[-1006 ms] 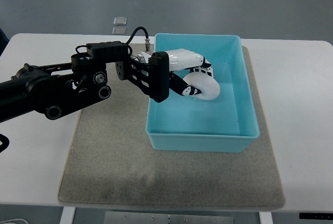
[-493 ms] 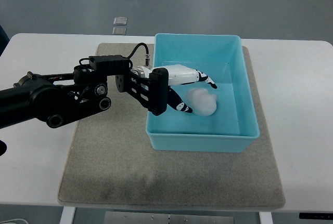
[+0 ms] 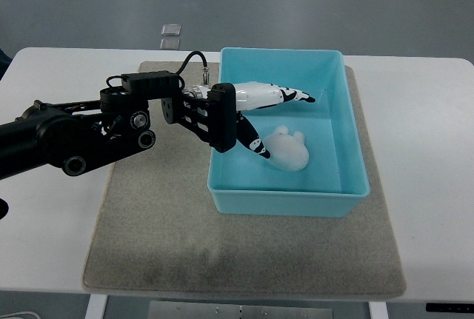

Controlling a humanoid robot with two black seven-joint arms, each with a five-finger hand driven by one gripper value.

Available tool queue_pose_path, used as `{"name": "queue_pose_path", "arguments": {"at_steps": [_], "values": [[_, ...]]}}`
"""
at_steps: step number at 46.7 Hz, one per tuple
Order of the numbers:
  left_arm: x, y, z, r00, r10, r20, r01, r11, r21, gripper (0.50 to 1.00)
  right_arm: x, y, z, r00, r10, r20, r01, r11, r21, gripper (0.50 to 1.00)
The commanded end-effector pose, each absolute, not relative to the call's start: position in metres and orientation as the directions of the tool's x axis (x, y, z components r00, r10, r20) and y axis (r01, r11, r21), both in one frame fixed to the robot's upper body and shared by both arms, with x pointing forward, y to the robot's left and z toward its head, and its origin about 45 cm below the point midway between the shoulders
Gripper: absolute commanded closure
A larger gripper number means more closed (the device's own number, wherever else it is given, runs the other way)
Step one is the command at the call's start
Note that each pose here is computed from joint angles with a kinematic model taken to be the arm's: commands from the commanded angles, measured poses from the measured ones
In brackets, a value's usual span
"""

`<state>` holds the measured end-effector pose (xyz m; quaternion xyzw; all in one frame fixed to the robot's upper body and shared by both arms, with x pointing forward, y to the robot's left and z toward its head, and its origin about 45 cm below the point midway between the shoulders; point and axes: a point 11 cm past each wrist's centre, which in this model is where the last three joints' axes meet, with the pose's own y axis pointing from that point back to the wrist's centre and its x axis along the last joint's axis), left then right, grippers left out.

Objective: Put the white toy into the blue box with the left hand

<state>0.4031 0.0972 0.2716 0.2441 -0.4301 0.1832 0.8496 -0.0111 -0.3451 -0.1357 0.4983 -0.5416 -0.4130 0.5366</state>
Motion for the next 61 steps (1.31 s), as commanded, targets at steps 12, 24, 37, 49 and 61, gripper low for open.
{"name": "queue_pose_path", "arguments": {"at_steps": [12,24,37,49,61], "values": [[0.438,0.132,0.324,0.597,0.538,0.595,-0.681,0.732,0.021,0.508,-0.011,-0.345,-0.136,0.072,-0.983,0.170,-0.097,0.162,0.982,0.564],[0.462,0.185,0.347,0.509,0.796,0.328,-0.825,0.560,-0.080,0.510,-0.011,-0.345,-0.136,0.072,-0.983,0.170,-0.097,0.162,0.982,0.564],[0.489,0.239,0.332,0.390,0.916,-0.099,-0.921,0.387,-0.041,0.506,-0.011,-0.345,-0.136,0.072,-0.983,0.170,-0.097,0.162,0.982,0.564],[0.505,0.303,0.319,0.183,0.928,-0.325,-0.981,0.192,-0.005,0.506,-0.011,-0.345,-0.136,0.072,-0.983,0.170,-0.097,0.162,0.982,0.564],[0.496,0.332,0.311,0.174,0.826,-0.537,-0.984,0.164,-0.066,0.504,-0.011,-0.345,-0.136,0.072,-0.983,0.170,-0.097,0.162,0.982,0.564]]}}
